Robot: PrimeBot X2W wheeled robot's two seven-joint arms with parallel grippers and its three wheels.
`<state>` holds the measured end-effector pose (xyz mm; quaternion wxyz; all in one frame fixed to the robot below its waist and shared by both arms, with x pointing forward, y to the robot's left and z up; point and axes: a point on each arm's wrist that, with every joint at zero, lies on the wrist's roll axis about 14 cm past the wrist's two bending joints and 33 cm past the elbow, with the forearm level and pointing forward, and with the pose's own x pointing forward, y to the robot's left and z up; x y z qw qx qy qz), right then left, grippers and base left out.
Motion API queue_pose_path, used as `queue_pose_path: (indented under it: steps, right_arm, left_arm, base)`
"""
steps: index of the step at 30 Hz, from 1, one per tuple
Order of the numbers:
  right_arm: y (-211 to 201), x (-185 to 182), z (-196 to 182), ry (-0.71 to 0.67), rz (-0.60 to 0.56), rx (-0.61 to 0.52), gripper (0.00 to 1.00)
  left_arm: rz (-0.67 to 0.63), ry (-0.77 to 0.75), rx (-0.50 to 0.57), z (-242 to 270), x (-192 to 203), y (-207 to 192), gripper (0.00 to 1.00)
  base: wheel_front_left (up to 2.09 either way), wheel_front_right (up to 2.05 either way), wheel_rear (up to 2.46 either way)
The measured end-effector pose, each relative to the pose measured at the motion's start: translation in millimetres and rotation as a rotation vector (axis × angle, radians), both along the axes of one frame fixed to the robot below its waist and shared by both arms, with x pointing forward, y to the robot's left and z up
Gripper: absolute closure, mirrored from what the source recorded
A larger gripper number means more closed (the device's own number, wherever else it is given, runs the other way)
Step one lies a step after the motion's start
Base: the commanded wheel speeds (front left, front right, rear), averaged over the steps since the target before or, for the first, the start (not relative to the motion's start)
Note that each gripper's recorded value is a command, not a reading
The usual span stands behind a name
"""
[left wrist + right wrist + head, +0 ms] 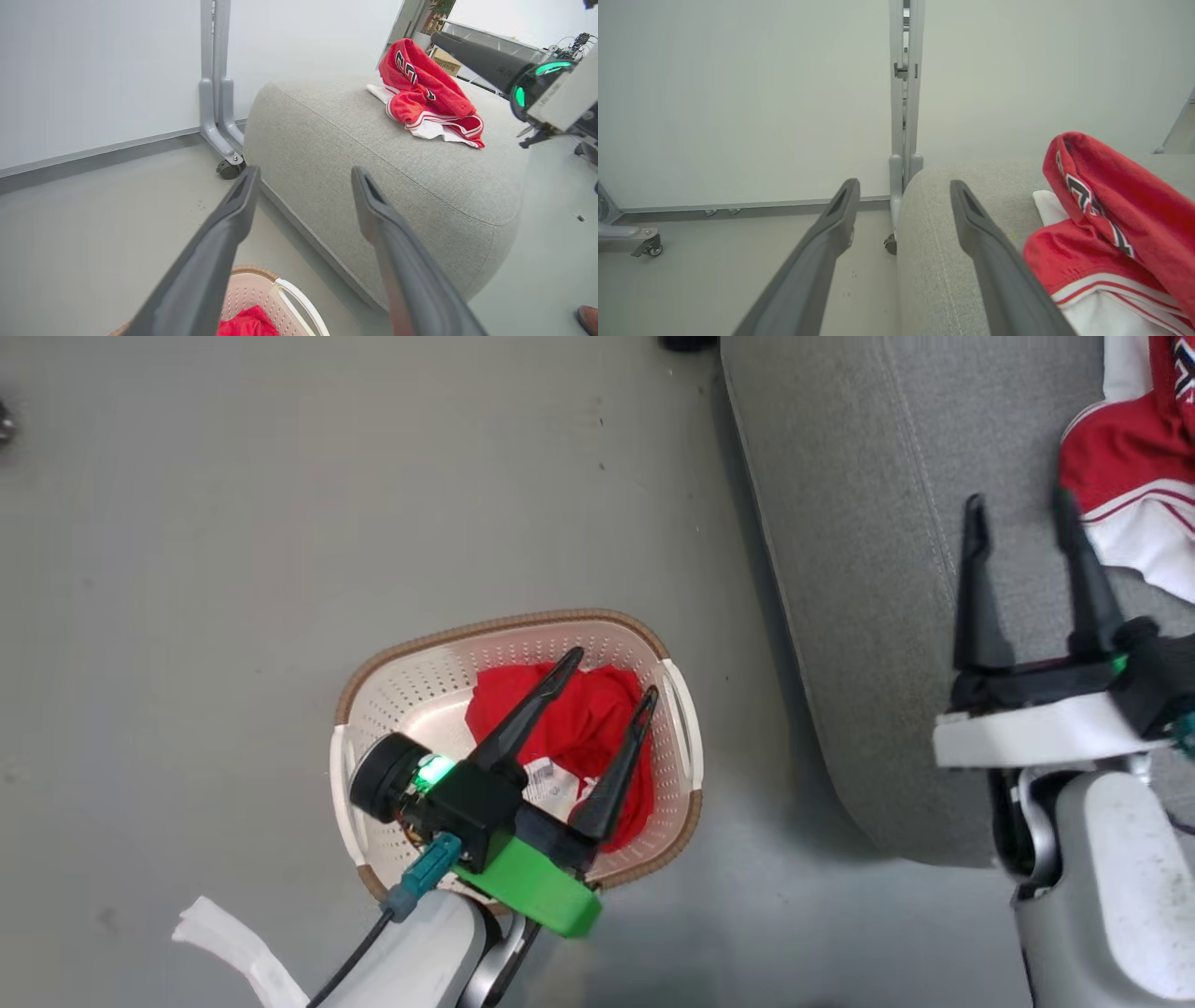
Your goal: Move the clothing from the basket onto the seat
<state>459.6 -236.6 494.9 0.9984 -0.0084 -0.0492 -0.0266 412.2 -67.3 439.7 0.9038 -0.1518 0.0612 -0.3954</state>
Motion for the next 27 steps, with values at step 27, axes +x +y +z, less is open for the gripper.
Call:
queue_pose_path:
  steps: [27]
  right_arm:
    - [81, -126, 29, -0.039, 0.209, 0.043, 0.00]
  left_arm:
    - [0.711, -0.214, 0.097, 88, -73, 197, 0.00]
  base:
    - [0.00, 0.00, 0.00]
